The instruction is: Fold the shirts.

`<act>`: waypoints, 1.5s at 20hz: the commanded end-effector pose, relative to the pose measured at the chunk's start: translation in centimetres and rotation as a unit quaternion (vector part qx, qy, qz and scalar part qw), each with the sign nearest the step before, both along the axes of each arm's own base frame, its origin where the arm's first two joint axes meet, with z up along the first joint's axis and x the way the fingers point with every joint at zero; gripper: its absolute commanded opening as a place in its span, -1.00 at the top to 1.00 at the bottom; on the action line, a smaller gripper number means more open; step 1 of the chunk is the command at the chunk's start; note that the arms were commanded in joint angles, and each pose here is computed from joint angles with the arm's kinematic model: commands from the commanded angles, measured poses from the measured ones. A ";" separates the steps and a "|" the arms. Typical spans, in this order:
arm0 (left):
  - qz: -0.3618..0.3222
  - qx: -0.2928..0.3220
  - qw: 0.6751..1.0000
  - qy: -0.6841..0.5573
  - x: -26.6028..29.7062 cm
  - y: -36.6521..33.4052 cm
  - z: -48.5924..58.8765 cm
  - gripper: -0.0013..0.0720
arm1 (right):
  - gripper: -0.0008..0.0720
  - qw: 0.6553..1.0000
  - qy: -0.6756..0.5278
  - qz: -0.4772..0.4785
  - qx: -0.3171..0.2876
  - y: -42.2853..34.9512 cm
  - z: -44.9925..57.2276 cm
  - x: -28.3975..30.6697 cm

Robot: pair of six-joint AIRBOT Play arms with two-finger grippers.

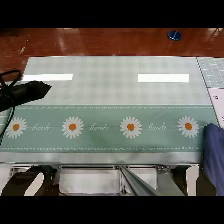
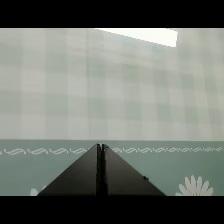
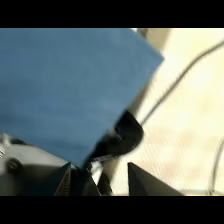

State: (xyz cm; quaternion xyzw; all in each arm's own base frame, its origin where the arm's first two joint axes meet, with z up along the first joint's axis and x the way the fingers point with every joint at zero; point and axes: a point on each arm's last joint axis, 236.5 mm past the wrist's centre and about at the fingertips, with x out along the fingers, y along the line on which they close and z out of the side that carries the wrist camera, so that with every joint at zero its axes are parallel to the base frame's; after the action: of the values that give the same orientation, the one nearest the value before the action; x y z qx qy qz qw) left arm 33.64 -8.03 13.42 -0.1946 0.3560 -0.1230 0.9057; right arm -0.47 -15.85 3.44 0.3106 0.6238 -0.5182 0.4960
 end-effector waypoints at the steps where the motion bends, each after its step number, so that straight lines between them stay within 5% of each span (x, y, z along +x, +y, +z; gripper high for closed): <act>1: -0.002 0.007 1.000 -0.030 1.8 0.2 2.6 0.91 | 0.21 0.981 -0.164 0.052 -0.094 -4.2 3.0 7.8; 3: -0.002 0.008 0.998 -0.068 3.8 0.2 6.7 0.91 | 0.91 0.907 -0.362 0.138 -0.163 -5.7 10.1 17.6; 6: -0.035 0.011 0.990 -0.133 6.0 -1.6 13.9 0.91 | 0.92 0.729 -0.617 0.270 -0.126 1.0 23.1 31.2; 10: -0.179 0.029 0.970 -0.164 3.6 -10.4 17.9 0.92 | 0.92 0.640 -0.585 0.496 0.053 18.6 22.3 39.2; 15: -0.123 0.156 0.980 0.021 4.6 -7.2 0.2 0.91 | 0.92 0.668 -0.313 0.673 0.065 28.3 5.4 40.8; 19: -0.096 0.144 0.980 0.103 4.0 -5.3 -7.1 0.91 | 0.92 0.736 -0.141 0.660 0.057 23.8 -3.3 39.7; 30: -0.096 0.147 0.981 0.084 4.9 -5.2 -6.8 0.91 | 0.91 0.736 -0.129 0.663 0.044 23.0 -3.3 39.8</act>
State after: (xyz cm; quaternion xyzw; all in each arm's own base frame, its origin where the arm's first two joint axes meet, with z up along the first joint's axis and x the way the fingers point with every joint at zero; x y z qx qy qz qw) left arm 38.45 -13.28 6.74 -0.0343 0.4623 -0.1401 0.8749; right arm 39.33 7.37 0.23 -0.0912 0.6223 0.0190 0.7772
